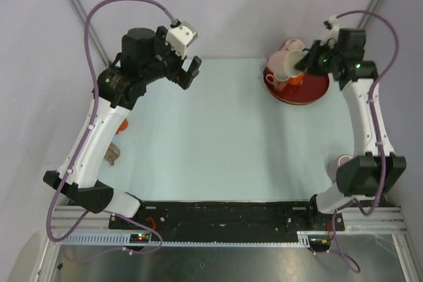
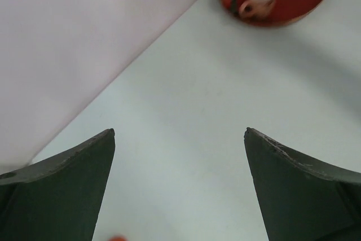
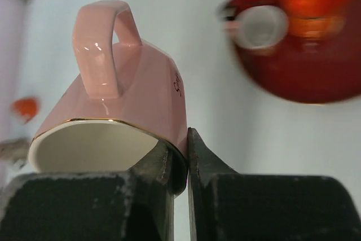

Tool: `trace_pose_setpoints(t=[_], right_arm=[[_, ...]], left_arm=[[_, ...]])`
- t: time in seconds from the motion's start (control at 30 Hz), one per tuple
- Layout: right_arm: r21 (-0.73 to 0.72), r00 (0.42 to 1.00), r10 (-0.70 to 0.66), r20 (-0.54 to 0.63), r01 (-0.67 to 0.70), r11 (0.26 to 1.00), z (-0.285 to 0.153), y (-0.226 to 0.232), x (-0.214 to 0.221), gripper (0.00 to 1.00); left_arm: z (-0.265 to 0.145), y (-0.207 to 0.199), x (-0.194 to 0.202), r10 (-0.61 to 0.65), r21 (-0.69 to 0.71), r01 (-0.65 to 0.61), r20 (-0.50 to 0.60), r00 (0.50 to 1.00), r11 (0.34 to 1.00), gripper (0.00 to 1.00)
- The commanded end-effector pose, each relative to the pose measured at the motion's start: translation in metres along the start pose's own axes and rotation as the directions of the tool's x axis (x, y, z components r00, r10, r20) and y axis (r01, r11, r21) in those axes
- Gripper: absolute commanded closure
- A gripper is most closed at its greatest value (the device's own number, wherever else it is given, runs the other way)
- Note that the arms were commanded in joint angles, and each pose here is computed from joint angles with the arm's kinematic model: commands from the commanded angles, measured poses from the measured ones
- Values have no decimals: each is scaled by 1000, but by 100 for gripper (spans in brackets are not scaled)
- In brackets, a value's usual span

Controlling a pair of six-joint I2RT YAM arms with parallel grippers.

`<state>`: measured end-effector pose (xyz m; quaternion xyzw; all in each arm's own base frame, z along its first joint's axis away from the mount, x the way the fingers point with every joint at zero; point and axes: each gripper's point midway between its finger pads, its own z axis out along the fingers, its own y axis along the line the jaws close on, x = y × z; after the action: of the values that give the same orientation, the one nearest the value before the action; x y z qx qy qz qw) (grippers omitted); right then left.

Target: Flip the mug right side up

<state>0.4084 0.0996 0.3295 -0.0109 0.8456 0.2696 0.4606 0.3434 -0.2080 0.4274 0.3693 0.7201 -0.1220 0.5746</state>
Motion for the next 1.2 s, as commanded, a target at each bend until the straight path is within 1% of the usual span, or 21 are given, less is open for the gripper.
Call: trace_pose_setpoints(t=[0.0,0.03,0.07,0.1,0.13,0.17,0.27,0.37,0.47,0.57,0.63,0.73,0.83,0.9,0.97,1.03,1.17], right_arm=[[382,998,51,-41,-32,924,-13,-113,-30,100],[418,997,59,-40,-36,908,-13,-128,-40,100],[460,994,88,-66,-48,887,-6,-150,-40,100],[487,994,92,-59,-52,872,-5,-162,-50,100],[520,990,118,-73,-63,852,0,-182,-50,100],[537,991,118,-56,-70,841,1,-192,-60,100],[585,990,140,-36,-93,806,14,-234,-65,100],[608,991,136,-17,-98,788,32,-268,-62,100],[599,989,148,7,-122,791,54,-290,-56,100],[567,982,186,9,-159,809,83,-303,-46,100],[566,981,194,9,-165,808,96,-308,-41,100],[605,982,189,11,-157,781,109,-322,-31,100],[662,983,179,25,-151,734,114,-340,-25,100],[678,983,176,45,-160,718,116,-347,-26,100],[672,982,179,65,-175,720,121,-352,-27,100],[643,978,197,72,-196,741,130,-351,-24,100],[634,972,229,59,-214,743,140,-356,-12,94]], left_arm=[[-10,37,43,43,-226,-77,-153,987,971,0],[-7,37,56,39,-229,-83,-189,981,970,0],[-5,36,70,35,-231,-88,-225,974,969,0],[-3,35,81,30,-233,-91,-252,967,968,0],[-2,34,93,20,-233,-89,-280,960,968,0],[-1,34,102,10,-233,-83,-300,954,969,0],[2,30,129,-14,-224,-70,-353,935,972,0],[5,31,149,-45,-234,-54,-396,917,971,0],[10,35,162,-65,-245,-47,-428,902,969,0],[15,41,167,-77,-255,-43,-444,893,966,0],[20,44,168,-82,-261,-43,-451,889,964,0],[29,49,168,-83,-264,-45,-457,886,964,0],[36,53,166,-85,-266,-44,-456,886,963,0],[38,57,164,-87,-272,-46,-456,886,961,0],[40,60,164,-87,-280,-52,-459,884,959,0],[41,64,165,-87,-287,-56,-463,882,956,0],[43,70,163,-85,-298,-64,-463,882,952,0]])
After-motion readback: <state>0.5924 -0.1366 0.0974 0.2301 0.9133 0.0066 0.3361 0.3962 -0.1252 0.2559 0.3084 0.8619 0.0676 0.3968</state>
